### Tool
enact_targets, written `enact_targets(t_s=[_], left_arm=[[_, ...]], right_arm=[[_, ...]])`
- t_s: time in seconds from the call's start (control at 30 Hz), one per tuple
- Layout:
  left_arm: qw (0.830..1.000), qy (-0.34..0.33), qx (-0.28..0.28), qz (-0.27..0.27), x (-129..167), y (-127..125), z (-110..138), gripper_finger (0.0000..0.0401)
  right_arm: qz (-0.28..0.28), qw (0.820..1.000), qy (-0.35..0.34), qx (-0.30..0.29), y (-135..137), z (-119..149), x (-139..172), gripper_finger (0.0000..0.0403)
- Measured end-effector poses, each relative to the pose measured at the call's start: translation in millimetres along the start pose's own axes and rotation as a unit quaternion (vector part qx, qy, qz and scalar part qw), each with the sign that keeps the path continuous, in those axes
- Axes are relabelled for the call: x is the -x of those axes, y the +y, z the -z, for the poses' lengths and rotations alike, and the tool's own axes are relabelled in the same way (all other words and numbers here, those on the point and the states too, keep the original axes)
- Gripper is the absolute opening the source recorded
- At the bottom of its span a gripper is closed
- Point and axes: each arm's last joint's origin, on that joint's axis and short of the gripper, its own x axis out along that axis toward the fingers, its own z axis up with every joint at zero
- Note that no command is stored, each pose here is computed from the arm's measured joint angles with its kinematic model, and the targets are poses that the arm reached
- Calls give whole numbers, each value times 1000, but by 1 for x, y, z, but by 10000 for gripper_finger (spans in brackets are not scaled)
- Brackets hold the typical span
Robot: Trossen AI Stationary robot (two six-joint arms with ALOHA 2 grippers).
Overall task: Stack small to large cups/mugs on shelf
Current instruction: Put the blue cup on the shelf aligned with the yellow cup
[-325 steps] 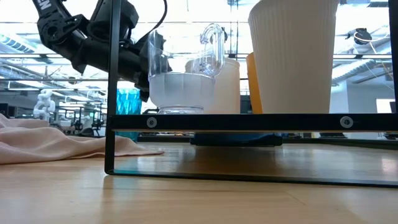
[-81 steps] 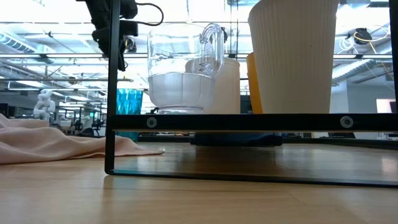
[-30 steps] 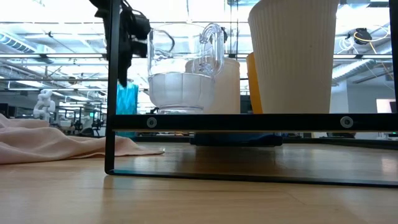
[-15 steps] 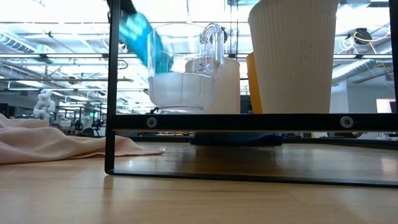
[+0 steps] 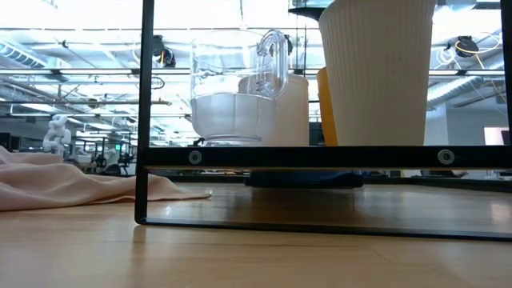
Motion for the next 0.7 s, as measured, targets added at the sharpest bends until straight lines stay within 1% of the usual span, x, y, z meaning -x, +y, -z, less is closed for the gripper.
enact_targets(t_s=[0.07, 0.13, 0.27, 0.43, 0.53, 0.7], left_arm=[[999, 7, 7, 33, -7, -6, -2, 3], [998, 21, 22, 48, -15, -9, -2, 4], [996, 49, 40, 57, -28, -12, 2, 3], [995, 51, 38, 75, -37, -17, 0, 4], [995, 51, 39, 74, -46, -18, -2, 3], [994, 54, 34, 88, -62, -17, -6, 4]], right_arm=[[-23, 1000, 12, -3, 0, 2, -8, 397], [-42, 999, 12, 0, 2, 5, -14, 394], [-93, 995, 29, -8, 7, 7, -21, 393], [-126, 992, 31, -10, 15, 9, -21, 392], [-152, 988, 25, -5, 21, 11, -20, 392], [-163, 986, 22, -2, 24, 11, -20, 392]])
